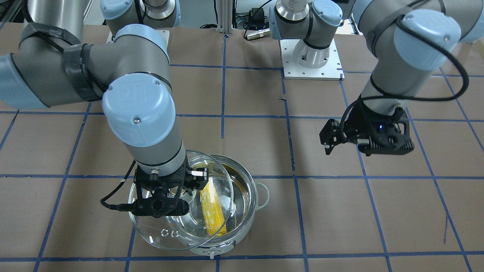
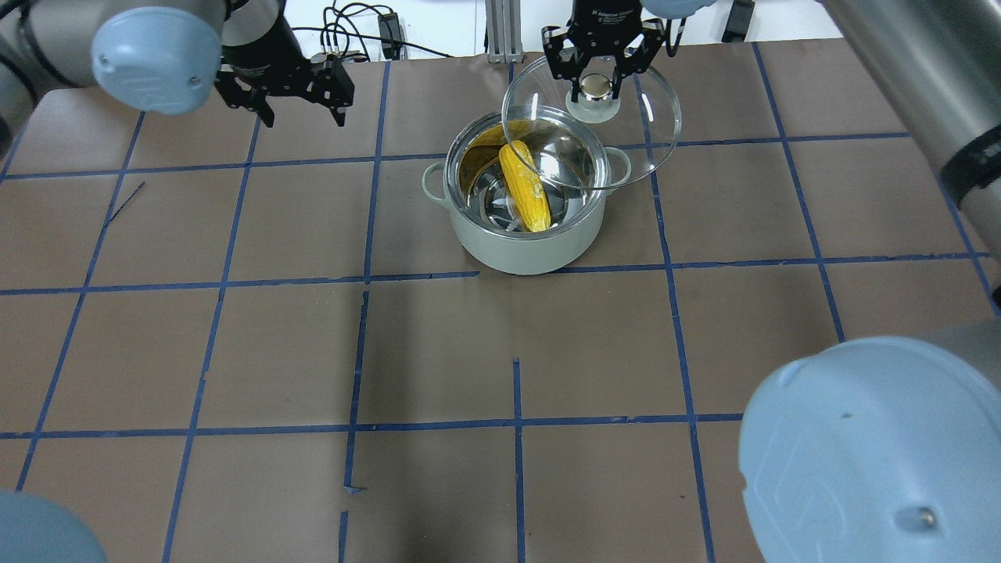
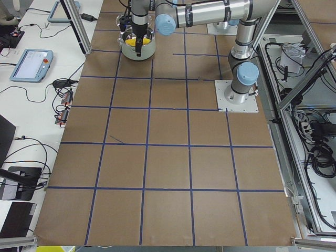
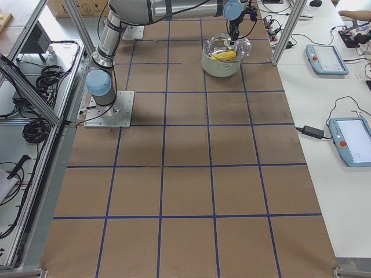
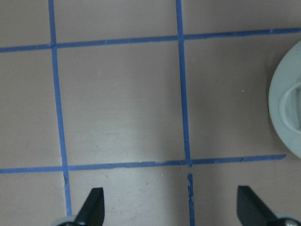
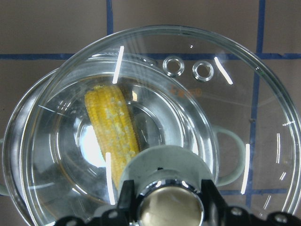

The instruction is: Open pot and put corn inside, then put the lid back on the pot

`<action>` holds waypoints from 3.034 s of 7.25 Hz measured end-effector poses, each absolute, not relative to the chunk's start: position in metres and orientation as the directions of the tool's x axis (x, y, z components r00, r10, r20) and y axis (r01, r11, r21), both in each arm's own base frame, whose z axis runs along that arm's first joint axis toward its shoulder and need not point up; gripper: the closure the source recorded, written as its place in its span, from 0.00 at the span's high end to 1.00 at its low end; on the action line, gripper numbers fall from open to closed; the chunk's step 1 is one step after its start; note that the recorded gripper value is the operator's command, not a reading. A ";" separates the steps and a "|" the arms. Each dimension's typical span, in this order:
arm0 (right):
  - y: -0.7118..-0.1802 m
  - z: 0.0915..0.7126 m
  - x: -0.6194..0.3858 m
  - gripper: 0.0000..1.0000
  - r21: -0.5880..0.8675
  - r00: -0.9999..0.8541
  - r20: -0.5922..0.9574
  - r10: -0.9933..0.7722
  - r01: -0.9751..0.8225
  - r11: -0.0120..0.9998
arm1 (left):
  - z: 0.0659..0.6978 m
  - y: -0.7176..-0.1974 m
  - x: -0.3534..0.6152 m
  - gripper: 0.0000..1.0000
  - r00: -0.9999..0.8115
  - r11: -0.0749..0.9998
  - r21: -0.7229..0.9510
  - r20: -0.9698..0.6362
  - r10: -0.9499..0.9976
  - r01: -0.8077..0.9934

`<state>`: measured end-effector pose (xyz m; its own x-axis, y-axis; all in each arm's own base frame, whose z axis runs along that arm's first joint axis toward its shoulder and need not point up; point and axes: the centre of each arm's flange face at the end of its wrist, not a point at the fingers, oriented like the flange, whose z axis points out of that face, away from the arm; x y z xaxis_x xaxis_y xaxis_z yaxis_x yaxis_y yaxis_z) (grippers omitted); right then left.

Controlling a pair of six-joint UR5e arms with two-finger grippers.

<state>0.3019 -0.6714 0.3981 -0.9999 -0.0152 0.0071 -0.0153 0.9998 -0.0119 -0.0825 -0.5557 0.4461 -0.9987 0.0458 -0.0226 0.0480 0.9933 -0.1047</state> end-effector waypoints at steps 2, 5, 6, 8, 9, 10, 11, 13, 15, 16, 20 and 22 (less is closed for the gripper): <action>-0.670 0.377 0.332 0.16 -0.030 -0.999 0.010 -0.036 -0.036 0.999 | 0.463 -0.524 -0.083 1.00 -0.999 0.991 -0.122 -0.019 0.045 0.047; -0.665 0.367 0.340 0.15 -0.025 -0.999 0.007 -0.043 -0.043 0.999 | 0.463 -0.516 -0.086 1.00 -0.999 0.992 -0.116 -0.022 0.040 0.043; -0.663 0.366 0.340 0.15 -0.022 -0.999 0.006 -0.040 -0.040 0.999 | 0.459 -0.514 -0.086 1.00 -0.999 0.993 -0.109 -0.024 0.040 0.043; -0.660 0.366 0.345 0.16 -0.021 -0.999 0.007 -0.036 -0.036 0.999 | 0.463 -0.500 -0.084 1.00 -1.000 0.999 -0.030 -0.012 0.021 0.022; -0.657 0.366 0.350 0.17 -0.021 -0.999 0.009 -0.039 -0.040 0.999 | 0.466 -0.494 -0.083 1.00 -1.000 1.000 0.011 -0.007 0.002 0.002; -0.656 0.365 0.352 0.17 -0.019 -0.999 0.008 -0.042 -0.042 0.999 | 0.467 -0.491 -0.084 1.00 -1.000 1.000 0.030 -0.005 -0.007 -0.007; -0.657 0.364 0.352 0.19 -0.016 -0.999 0.007 -0.043 -0.043 0.999 | 0.465 -0.491 -0.083 1.00 -1.000 0.999 0.035 -0.005 -0.011 -0.011; -0.660 0.361 0.348 0.26 -0.011 -0.999 0.006 -0.043 -0.043 0.999 | 0.463 -0.492 -0.083 1.00 -1.000 0.999 0.033 -0.005 -0.013 -0.013; -0.660 0.359 0.349 0.24 -0.009 -0.999 0.006 -0.043 -0.043 0.999 | 0.463 -0.492 -0.083 1.00 -1.000 0.999 0.033 -0.005 -0.013 -0.013; -0.659 0.359 0.350 0.26 -0.008 -0.999 0.007 -0.042 -0.042 0.999 | 0.463 -0.492 -0.083 1.00 -1.000 0.999 0.032 -0.005 -0.013 -0.013; -0.660 0.357 0.347 0.75 -0.002 -0.999 0.010 -0.042 -0.042 0.999 | 0.462 -0.491 -0.083 1.00 -1.000 1.000 0.028 -0.006 -0.011 -0.011; -0.660 0.355 0.347 0.87 0.001 -0.999 0.010 -0.043 -0.043 0.999 | 0.462 -0.491 -0.083 1.00 -1.000 1.000 0.025 -0.006 -0.010 -0.010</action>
<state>0.3472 -0.6601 0.3555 -0.9990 -0.0434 0.0095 -0.0434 0.9991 0.0007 -0.0832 -0.4914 0.4619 -0.9999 -0.0098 -0.0059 -0.0099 0.9996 0.0249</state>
